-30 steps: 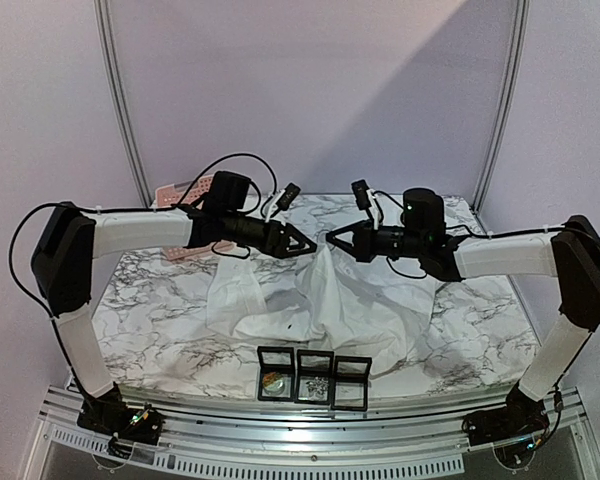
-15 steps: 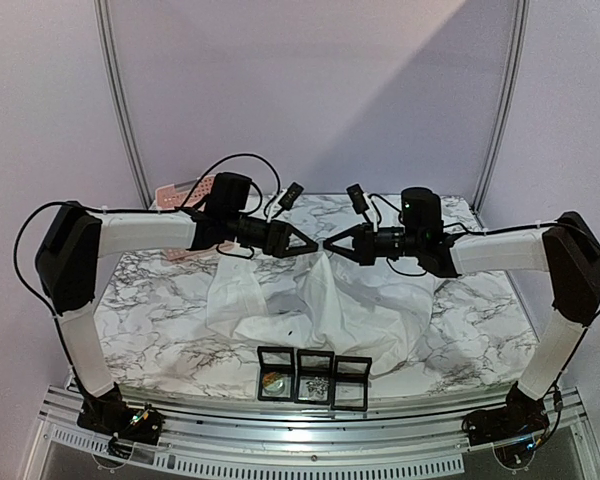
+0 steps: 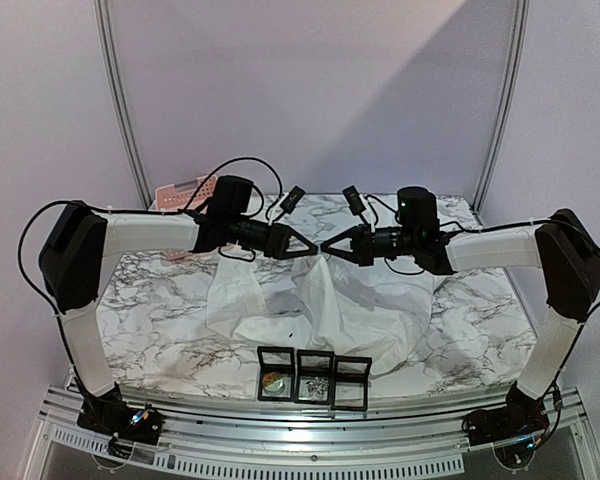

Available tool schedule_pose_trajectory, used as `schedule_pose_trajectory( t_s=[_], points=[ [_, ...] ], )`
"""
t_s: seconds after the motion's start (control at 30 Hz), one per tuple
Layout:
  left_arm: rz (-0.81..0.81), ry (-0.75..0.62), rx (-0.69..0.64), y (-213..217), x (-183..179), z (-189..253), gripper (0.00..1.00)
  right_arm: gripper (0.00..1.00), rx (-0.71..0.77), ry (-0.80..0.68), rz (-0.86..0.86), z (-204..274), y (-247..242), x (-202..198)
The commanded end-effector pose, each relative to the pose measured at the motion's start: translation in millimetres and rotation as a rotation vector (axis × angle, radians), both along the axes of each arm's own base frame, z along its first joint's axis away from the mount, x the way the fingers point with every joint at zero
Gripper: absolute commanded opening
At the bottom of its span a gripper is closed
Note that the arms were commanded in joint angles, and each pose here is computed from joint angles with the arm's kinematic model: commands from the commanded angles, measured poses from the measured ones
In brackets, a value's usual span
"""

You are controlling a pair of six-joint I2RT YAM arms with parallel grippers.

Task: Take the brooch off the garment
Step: Pass from the right arm to the left

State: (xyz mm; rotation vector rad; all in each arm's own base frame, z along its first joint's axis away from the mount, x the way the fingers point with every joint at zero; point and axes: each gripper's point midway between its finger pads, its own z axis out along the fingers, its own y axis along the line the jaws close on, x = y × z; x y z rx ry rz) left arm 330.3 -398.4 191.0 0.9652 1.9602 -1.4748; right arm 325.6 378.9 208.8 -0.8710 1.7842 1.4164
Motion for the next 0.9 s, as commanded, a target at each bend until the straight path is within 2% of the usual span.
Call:
schedule_pose_trajectory(
  t_s=[0.0, 0.17, 0.33, 0.5, 0.7, 0.87],
  points=[
    [-0.018, 0.014, -0.002, -1.2, -0.7, -8.7, 0.14, 0.00, 0.003, -0.007, 0.020, 2.9, 0.4, 2.4],
    [-0.020, 0.018, 0.000, -2.0, -1.3, -9.7, 0.13, 0.00, 0.002, -0.001, 0.028, 2.7, 0.6, 0.3],
    [-0.027, 0.020, 0.000, -3.3, -2.8, -10.4, 0.00, 0.00, 0.000, -0.002, 0.027, 2.6, 0.8, 1.2],
    [-0.032, 0.019, 0.001, -3.4, -3.3, -11.1, 0.00, 0.02, -0.001, -0.004, 0.022, 3.5, 0.3, 2.1],
    [-0.033, 0.009, 0.002, -2.0, -3.9, -9.4, 0.00, 0.37, 0.006, 0.000, 0.018, 5.5, -2.9, 0.4],
    [-0.031, 0.007, 0.005, -1.9, -3.3, -9.7, 0.00, 0.49, 0.011, 0.010, 0.023, 4.7, -5.0, -4.7]
  ],
)
